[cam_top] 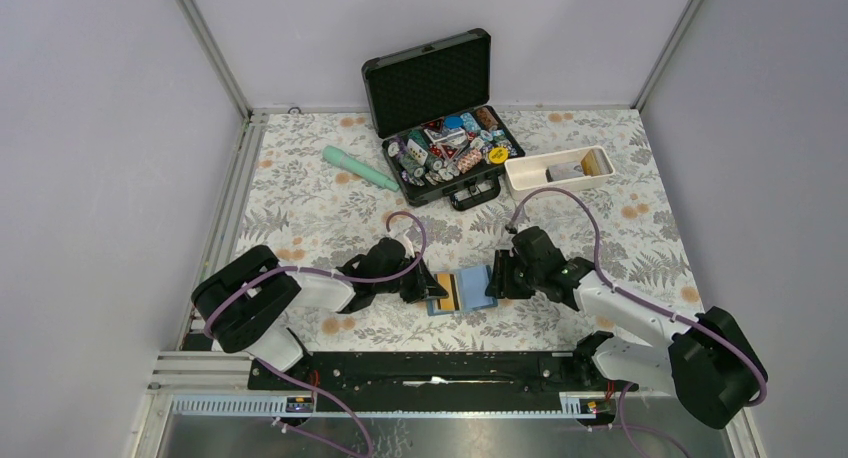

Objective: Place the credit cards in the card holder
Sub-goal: Insert the credit card into the card holder.

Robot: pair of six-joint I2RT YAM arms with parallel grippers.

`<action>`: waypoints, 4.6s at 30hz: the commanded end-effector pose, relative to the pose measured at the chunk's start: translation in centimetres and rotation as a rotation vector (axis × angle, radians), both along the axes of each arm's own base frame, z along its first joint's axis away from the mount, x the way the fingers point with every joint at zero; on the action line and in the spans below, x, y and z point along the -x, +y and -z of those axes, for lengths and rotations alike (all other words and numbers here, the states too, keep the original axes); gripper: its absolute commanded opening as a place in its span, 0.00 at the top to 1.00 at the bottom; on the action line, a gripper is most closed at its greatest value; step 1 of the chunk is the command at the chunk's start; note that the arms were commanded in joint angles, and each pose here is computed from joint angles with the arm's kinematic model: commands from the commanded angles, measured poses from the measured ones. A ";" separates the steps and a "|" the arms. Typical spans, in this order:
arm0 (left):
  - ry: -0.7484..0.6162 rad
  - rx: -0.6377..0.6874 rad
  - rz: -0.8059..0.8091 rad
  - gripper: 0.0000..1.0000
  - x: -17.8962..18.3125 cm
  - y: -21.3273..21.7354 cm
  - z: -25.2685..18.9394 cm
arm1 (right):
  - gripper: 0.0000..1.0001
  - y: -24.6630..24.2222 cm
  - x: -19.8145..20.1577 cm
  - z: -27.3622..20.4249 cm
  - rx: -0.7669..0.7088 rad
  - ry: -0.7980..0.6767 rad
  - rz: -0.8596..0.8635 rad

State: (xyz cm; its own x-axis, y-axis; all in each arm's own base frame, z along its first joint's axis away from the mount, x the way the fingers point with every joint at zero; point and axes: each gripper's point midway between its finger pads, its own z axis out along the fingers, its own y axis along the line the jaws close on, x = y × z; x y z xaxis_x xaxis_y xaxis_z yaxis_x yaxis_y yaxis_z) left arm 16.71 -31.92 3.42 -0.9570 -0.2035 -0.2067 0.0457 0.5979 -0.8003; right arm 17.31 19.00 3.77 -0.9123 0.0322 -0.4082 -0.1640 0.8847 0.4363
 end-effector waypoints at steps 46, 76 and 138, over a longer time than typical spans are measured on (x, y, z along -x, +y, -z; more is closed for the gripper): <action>-0.011 0.106 0.013 1.00 -0.6 -1.0 -1.9 | 1.00 0.2 0.8 2.7 -0.019 0.078 0.064; 0.038 0.134 -0.009 1.00 -0.8 -1.1 -0.8 | 1.00 -0.7 1.1 3.2 0.033 0.085 0.058; 0.034 0.096 0.009 0.88 -0.7 -2.0 0.5 | 1.00 -0.5 1.1 3.5 0.036 0.096 0.049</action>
